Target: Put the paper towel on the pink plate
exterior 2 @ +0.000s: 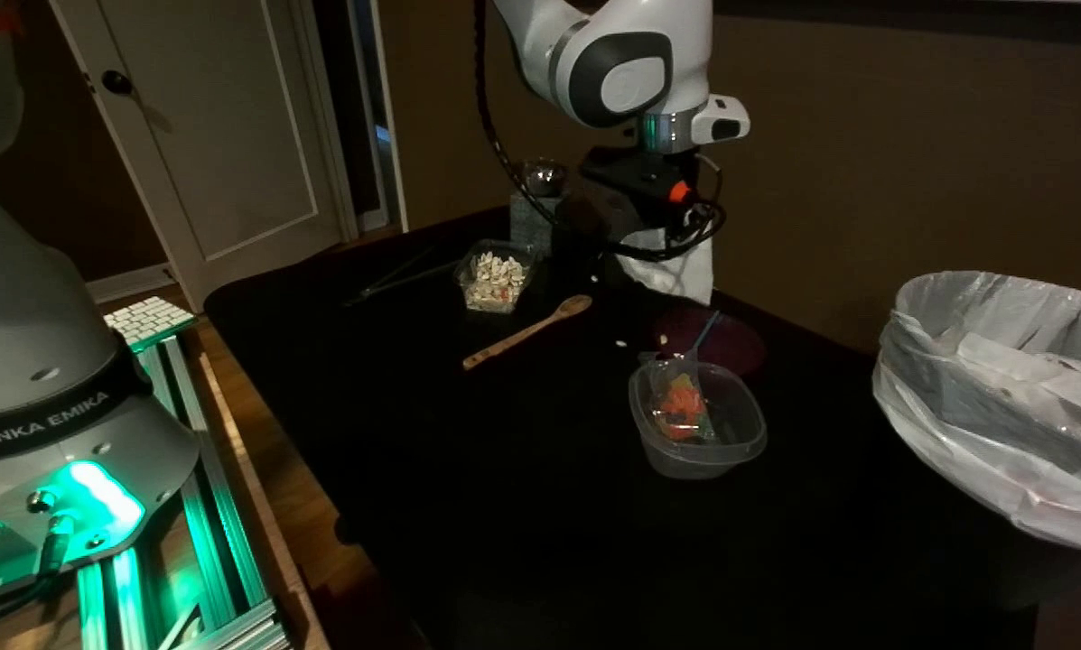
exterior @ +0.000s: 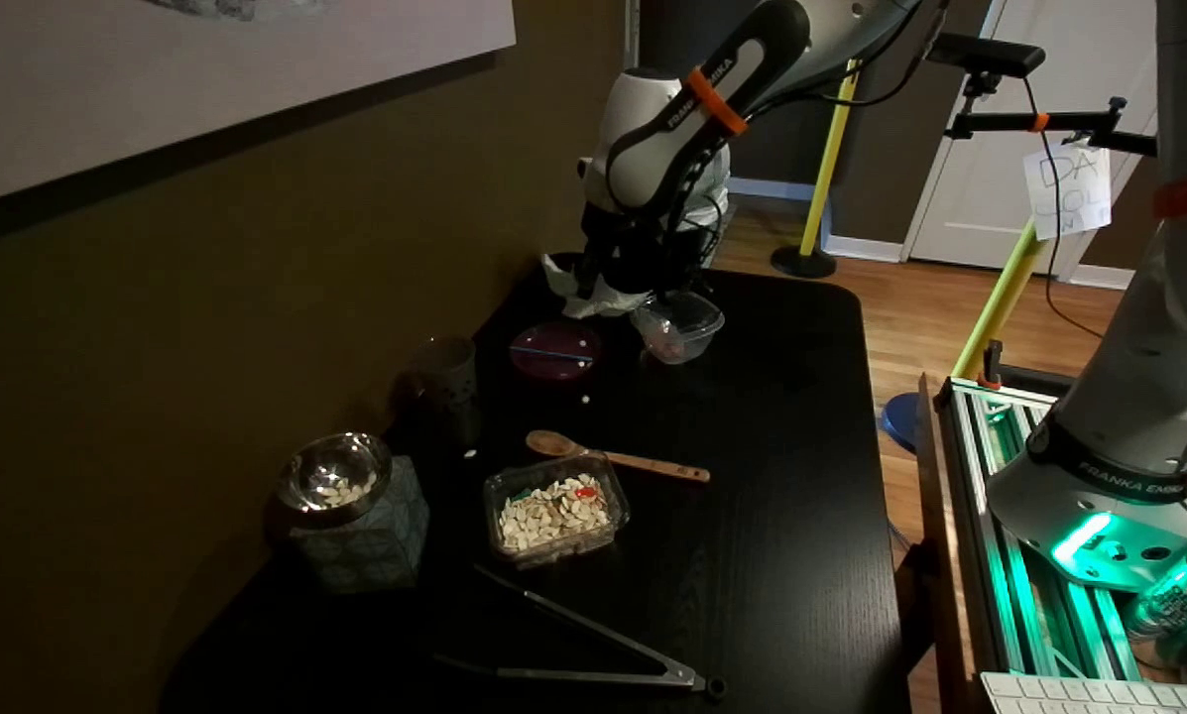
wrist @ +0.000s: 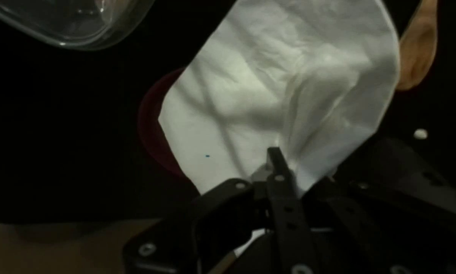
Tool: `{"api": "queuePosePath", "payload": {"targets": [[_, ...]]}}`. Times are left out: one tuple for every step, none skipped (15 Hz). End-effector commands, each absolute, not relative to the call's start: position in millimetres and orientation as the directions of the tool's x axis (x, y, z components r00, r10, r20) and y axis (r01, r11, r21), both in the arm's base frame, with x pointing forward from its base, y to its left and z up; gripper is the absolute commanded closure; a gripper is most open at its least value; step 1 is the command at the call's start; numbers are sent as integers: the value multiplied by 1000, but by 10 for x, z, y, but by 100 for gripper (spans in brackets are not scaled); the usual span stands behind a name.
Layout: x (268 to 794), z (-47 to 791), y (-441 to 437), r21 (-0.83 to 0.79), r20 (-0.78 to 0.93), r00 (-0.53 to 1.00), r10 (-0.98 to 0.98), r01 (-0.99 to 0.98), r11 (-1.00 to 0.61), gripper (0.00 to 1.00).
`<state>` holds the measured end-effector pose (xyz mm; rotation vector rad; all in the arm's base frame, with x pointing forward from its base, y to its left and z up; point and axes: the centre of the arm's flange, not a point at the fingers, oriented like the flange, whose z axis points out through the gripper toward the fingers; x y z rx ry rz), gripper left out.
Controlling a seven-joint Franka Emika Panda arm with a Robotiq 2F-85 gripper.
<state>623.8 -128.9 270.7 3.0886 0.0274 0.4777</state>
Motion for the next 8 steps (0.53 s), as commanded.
{"api": "queuePosePath", "payload": {"targets": [[6632, 2975, -1589, -7, 373, 914, -162, -171, -985, 99], [6749, 3055, -1644, -19, 386, 898, -212, -223, -975, 99], [6836, 3119, -1682, -25, 404, 880, -250, -263, -964, 99], [6942, 3158, -1702, -30, 418, 863, -285, -301, -953, 99], [7023, 3169, -1712, -40, 418, 854, -311, -324, -945, 99], [7103, 3160, -1708, -43, 420, 845, -330, -344, -938, 99], [6787, 3250, -1729, -36, 432, 858, -277, -291, -956, 99], [6837, 3248, -1715, -38, 436, 855, -281, -294, -955, 96]]}}
